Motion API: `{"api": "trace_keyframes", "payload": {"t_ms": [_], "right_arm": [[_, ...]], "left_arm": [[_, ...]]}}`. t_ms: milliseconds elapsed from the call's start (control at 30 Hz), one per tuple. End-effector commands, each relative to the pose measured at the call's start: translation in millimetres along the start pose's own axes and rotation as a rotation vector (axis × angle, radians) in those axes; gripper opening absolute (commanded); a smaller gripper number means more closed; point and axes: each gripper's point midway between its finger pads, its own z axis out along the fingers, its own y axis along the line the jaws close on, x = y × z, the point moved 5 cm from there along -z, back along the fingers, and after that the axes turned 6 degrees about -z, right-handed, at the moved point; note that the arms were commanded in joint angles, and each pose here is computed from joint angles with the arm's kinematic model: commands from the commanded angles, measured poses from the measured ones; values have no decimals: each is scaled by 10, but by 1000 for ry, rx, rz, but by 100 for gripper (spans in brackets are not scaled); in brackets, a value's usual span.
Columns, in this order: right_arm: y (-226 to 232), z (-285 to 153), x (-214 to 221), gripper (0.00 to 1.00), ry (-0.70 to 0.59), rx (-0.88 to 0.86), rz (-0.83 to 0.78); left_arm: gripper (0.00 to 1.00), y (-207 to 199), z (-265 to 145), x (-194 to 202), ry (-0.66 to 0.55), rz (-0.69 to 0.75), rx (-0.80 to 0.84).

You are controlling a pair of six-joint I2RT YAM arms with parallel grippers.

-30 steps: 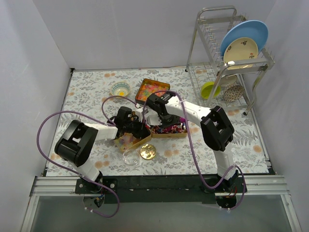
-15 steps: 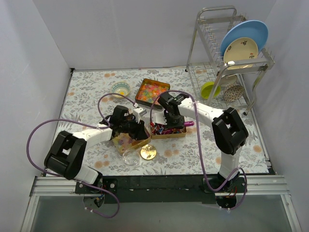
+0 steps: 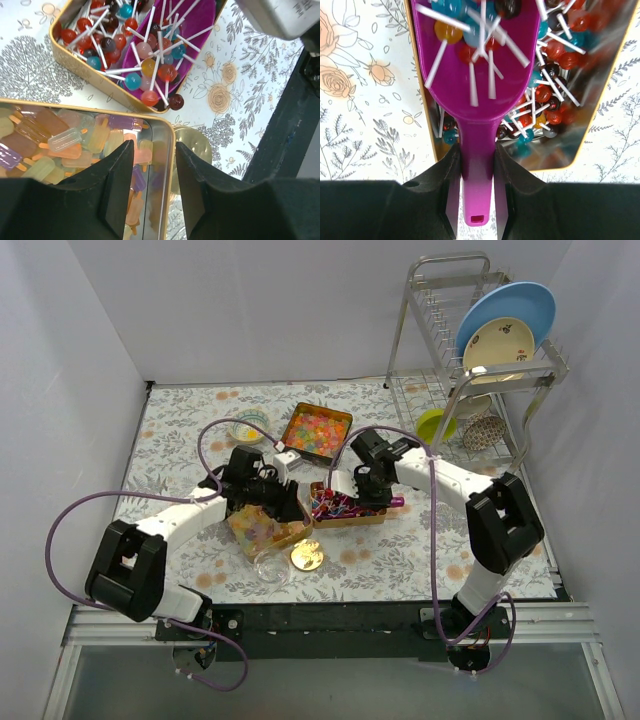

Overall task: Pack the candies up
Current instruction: Adjust the storage box at the center of the board.

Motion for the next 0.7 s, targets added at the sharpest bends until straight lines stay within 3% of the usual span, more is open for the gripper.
{"api": "trace_keyframes", "payload": {"t_ms": [0, 467, 667], "right_arm": [[11, -3, -97, 1, -135, 16, -6], [-47, -67, 226, 1, -149, 66, 83], [-136, -218, 227, 1, -198, 100, 76]], "left_arm": [[39, -114, -178, -349, -62, 60, -1], [41, 145, -361, -960, -168, 64, -86], [42, 327, -538, -1209, -145, 109, -187]]}}
